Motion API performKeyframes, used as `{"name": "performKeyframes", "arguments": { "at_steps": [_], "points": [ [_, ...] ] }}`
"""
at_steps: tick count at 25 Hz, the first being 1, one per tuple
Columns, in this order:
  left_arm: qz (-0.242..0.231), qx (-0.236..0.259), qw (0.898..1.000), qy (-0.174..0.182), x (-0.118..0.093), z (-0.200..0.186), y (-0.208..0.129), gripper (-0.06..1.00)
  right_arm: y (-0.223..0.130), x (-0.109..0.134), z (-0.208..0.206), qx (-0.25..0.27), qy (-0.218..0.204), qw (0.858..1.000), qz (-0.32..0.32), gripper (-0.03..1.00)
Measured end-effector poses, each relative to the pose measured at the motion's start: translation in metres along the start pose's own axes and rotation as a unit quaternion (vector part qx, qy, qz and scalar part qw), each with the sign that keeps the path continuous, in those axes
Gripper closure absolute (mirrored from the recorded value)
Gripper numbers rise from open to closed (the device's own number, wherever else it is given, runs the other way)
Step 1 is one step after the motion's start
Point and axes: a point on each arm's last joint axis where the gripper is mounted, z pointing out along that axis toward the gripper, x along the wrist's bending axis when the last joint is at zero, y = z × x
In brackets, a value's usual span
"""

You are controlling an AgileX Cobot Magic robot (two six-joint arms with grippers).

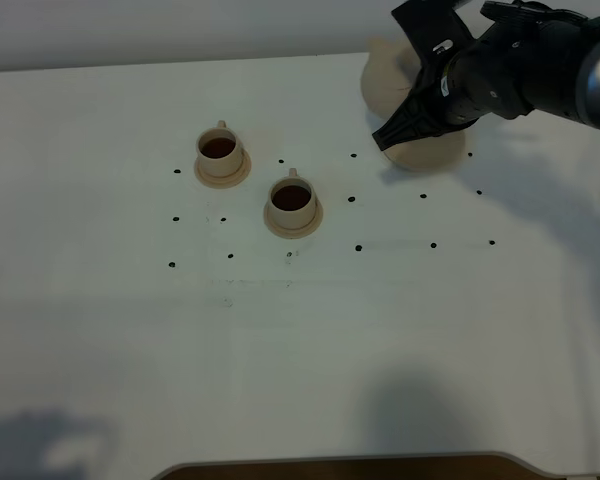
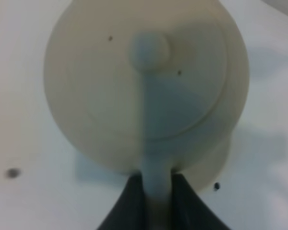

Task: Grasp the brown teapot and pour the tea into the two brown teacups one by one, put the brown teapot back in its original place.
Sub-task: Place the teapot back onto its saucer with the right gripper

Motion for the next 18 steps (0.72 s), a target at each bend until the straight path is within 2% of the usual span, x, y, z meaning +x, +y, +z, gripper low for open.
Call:
{"name": "performKeyframes", "arguments": {
  "at_steps": [7, 14, 18],
  "points": [
    [0.000, 0.000, 1.000, 0.000, 0.000, 0.000, 0.000, 0.46, -0.023, -0.023, 0.036, 0.042, -0.001, 0.998, 0.041, 0.86],
    [0.000, 0.000, 1.000, 0.000, 0.000, 0.000, 0.000, 0.46, -0.022, -0.022, 0.041, 0.022, 0.009, 0.999, 0.049, 0.86],
    [0.000, 0.000, 1.000, 0.000, 0.000, 0.000, 0.000, 0.46, -0.027, -0.018, 0.050, 0.032, 0.015, 0.998, 0.055, 0.86]
  ]
}}
